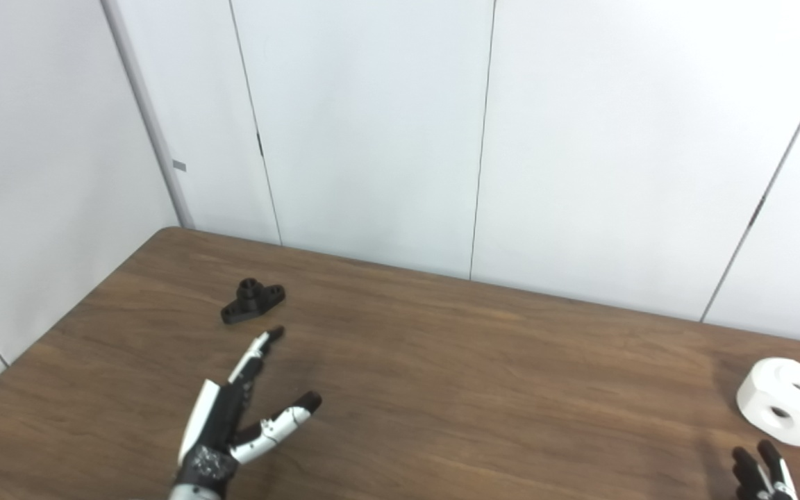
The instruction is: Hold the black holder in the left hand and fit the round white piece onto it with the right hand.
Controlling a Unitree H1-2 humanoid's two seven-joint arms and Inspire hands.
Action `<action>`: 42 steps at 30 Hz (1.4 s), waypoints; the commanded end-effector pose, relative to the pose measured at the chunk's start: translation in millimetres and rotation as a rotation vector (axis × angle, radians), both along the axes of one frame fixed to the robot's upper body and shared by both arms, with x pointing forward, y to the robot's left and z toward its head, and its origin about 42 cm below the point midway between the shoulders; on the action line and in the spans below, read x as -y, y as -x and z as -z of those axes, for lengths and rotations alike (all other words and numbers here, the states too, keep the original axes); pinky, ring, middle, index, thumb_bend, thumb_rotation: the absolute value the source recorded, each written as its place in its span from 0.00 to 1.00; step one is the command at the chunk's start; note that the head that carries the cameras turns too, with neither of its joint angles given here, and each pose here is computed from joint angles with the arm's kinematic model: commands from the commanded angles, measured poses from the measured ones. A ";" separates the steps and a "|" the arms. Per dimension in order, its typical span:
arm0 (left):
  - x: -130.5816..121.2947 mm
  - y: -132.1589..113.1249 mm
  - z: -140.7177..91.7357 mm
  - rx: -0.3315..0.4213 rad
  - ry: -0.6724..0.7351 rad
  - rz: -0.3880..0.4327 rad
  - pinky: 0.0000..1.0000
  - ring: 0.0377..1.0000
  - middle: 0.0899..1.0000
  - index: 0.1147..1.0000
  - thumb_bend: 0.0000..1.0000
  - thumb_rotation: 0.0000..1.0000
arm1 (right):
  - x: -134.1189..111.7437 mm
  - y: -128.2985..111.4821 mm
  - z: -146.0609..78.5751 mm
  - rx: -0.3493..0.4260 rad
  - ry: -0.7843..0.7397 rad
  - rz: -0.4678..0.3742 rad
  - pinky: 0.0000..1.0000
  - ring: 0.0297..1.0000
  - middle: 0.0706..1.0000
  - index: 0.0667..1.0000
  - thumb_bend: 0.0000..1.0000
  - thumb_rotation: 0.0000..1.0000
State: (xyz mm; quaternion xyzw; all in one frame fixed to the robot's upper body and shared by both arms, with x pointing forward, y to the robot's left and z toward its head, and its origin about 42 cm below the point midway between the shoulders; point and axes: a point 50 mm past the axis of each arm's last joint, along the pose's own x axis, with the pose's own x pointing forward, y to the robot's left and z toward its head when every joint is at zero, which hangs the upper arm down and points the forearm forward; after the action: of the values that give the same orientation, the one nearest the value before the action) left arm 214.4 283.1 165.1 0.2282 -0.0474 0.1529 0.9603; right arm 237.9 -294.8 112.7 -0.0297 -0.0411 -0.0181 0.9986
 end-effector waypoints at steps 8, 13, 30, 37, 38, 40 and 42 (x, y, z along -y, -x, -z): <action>-55.7 -24.4 -34.2 0.017 -0.203 -0.108 1.00 1.00 0.99 0.84 0.88 0.46 | 1.3 5.8 14.9 -0.035 -0.011 0.018 1.00 0.99 0.95 0.99 0.75 1.00; -82.6 -37.6 -37.6 -0.013 -0.277 -0.161 1.00 1.00 0.99 0.82 0.87 0.43 | 0.4 5.9 14.1 -0.039 -0.005 0.017 1.00 1.00 0.95 1.00 0.76 1.00; -144.8 -105.8 -34.2 -0.177 -0.493 -0.322 1.00 1.00 0.96 0.78 0.87 0.44 | -1.6 7.7 16.3 -0.046 -0.009 0.017 1.00 1.00 0.95 1.00 0.78 1.00; -145.7 -137.6 -31.1 -0.216 -0.482 -0.324 1.00 1.00 0.97 0.80 0.88 0.44 | -2.9 9.4 15.6 -0.054 -0.009 0.019 1.00 1.00 0.96 1.00 0.78 1.00; -145.3 -140.5 -30.8 -0.220 -0.481 -0.321 1.00 1.00 0.97 0.80 0.88 0.45 | -3.0 9.5 15.6 -0.054 -0.009 0.020 1.00 1.00 0.96 1.00 0.79 1.00; -144.3 -148.8 -29.5 -0.225 -0.482 -0.310 1.00 1.00 0.98 0.81 0.88 0.44 | -3.4 9.7 15.1 -0.053 -0.012 0.020 1.00 1.00 0.96 1.00 0.79 1.00; -143.3 -154.2 -28.9 -0.229 -0.481 -0.303 1.00 1.00 0.98 0.81 0.88 0.44 | -3.6 9.8 14.9 -0.054 -0.009 0.021 1.00 1.00 0.95 1.00 0.79 1.00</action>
State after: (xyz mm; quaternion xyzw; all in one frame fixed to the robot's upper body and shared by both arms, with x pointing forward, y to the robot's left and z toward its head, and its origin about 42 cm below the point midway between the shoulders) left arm 355.8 417.6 163.5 0.4535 0.1067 0.2304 0.8543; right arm 237.3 -295.1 111.0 -0.0372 -0.0328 -0.0199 0.9986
